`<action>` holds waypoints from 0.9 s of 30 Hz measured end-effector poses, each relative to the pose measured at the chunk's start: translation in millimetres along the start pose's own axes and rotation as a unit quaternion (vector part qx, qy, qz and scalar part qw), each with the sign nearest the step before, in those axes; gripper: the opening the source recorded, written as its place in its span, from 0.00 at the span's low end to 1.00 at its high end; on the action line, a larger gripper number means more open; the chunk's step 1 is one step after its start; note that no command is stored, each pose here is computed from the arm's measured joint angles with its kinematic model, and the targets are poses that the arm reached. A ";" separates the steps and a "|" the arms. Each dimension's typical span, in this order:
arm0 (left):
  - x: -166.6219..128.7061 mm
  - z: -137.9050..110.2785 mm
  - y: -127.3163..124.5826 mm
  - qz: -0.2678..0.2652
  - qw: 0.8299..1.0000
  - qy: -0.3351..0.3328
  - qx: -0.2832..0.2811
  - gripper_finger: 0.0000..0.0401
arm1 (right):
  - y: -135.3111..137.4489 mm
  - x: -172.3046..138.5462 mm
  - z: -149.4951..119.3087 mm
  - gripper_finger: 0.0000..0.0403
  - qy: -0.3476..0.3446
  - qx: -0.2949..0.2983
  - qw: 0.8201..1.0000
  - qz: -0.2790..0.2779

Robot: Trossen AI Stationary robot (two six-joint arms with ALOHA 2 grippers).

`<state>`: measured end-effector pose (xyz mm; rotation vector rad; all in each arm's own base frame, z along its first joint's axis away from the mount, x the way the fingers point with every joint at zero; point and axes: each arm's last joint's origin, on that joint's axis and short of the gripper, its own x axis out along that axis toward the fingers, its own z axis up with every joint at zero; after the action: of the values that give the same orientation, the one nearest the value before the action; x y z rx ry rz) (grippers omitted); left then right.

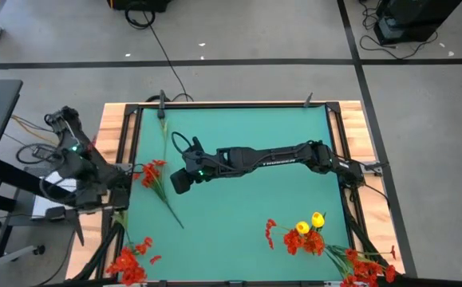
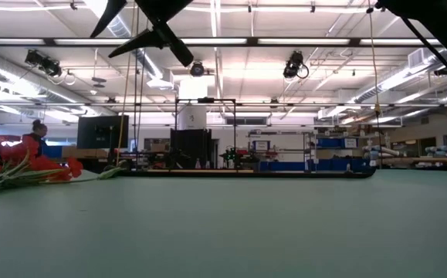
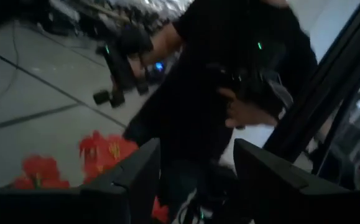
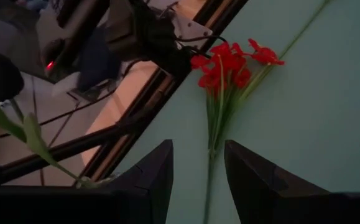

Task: Sort flowers into vase by color
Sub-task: Put the black flower into the transparent flower vase

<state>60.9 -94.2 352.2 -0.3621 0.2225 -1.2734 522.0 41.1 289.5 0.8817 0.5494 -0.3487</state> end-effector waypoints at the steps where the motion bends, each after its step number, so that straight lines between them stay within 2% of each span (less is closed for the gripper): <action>1: -2.1 5.9 -2.9 0.004 1.000 -0.012 0.000 0.52 | -0.1 0.0 -0.2 0.38 -0.001 0.000 1.000 -0.002; 5: -18.0 31.3 -16.4 0.067 0.997 -0.042 -0.009 0.52 | 1.8 2.1 -2.5 0.38 -0.016 -0.020 1.000 -0.002; 7: -30.6 40.2 -22.0 0.133 0.990 -0.031 -0.019 0.52 | 3.0 5.1 -6.8 0.38 -0.020 -0.046 0.999 0.005; 9: -46.4 45.9 -26.3 0.222 0.975 -0.016 -0.030 0.52 | 2.7 11.2 -13.3 0.38 -0.027 -0.062 0.998 0.021; 12: -71.4 50.3 -31.4 0.350 0.935 -0.011 -0.061 0.52 | -1.4 19.2 -22.5 0.38 -0.026 -0.076 0.996 0.023; 16: -97.9 45.2 -32.9 0.488 0.863 -0.031 -0.126 0.52 | -8.8 24.0 -26.8 0.38 -0.039 -0.069 0.997 -0.004; 20: -117.1 29.1 -30.5 0.574 0.792 -0.055 -0.201 0.52 | -18.5 27.7 -23.2 0.38 -0.051 -0.050 0.997 -0.032; 23: -126.5 18.3 -28.1 0.628 0.733 -0.076 -0.249 0.52 | -23.1 29.2 -16.6 0.38 -0.044 -0.044 0.998 -0.026; 27: -121.9 12.1 -21.8 0.647 0.707 -0.117 -0.262 0.52 | -32.1 28.5 -8.7 0.38 0.012 -0.053 0.998 -0.020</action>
<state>11.3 19.0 367.3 -0.6737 0.5053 0.2817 526.2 27.3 248.2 0.7739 0.6035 -0.3433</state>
